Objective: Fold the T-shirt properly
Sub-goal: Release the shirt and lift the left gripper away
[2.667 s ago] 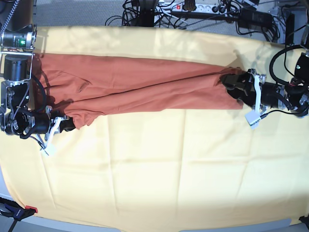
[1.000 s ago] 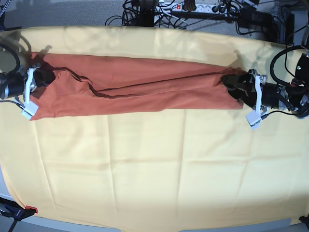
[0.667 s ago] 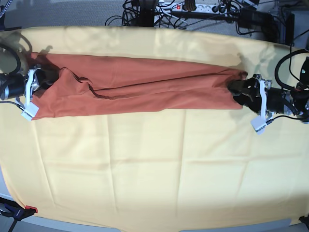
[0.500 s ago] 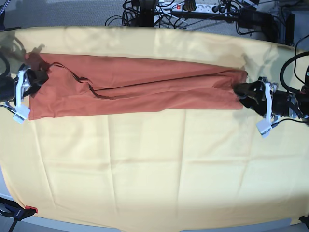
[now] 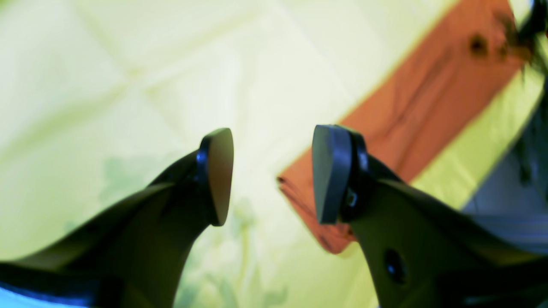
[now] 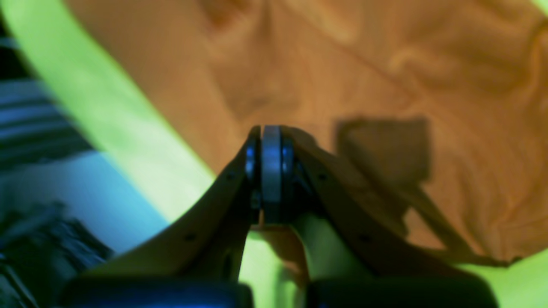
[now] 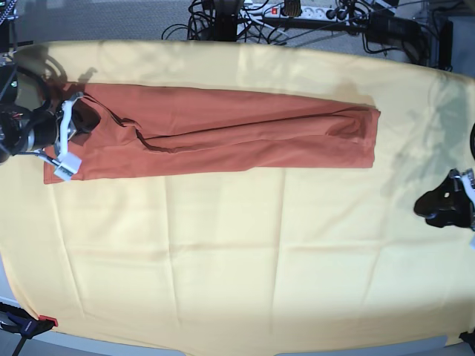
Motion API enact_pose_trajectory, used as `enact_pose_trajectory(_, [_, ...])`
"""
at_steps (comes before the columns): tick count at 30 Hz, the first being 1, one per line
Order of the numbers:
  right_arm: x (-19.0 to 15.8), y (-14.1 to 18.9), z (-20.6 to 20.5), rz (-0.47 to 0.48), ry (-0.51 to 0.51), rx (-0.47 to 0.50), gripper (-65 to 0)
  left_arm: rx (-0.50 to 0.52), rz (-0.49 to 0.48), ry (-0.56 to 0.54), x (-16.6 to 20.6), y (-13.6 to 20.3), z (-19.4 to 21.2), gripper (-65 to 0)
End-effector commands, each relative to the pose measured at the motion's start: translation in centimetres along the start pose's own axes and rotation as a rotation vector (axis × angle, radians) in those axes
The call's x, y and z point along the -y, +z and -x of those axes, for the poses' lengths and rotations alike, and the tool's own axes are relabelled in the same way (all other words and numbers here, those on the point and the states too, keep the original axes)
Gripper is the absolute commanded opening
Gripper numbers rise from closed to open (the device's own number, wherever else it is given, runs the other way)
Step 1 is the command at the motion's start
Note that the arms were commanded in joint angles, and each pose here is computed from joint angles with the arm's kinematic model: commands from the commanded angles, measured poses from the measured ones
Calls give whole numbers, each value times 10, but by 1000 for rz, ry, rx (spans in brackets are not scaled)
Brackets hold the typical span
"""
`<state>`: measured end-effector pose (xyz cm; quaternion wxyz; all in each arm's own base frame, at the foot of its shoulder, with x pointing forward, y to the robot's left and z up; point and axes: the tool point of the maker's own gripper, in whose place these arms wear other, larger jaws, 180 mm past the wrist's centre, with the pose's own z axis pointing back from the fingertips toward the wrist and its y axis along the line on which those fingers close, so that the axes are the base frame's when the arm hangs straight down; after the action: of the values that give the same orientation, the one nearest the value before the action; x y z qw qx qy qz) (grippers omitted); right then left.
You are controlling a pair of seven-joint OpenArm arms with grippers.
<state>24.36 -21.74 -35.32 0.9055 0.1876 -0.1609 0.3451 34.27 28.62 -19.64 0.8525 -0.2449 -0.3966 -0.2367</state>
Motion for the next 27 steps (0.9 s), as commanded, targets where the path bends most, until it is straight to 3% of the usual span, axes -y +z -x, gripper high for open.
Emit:
enact_pose_trajectory(1, [14,9,-9,67,22,23,-650,51,-23,14,-7,13,-9,-334])
enact_pose_trajectory(4, [35,3,-2,209,-39,-21,-650,80,-58,135,-23,24,18,-334])
enact_pose_trajectory(8, [37,-11,1,259,-74,-24,-650,120,-75,292,-34,31,55,-334])
enact_pose_trajectory(13, [42,-24,18,353,-111,-38,-650,115,-63,403,-27,23,96,-334])
enact_pose_trajectory(18, [35,-30,33,340,-128,-65,-650,91,-19,466,-9,6,129,-333])
enact_pose_trajectory(27, [34,-31,35,336,-130,-69,-650,103,82,545,23,-35,149,-333])
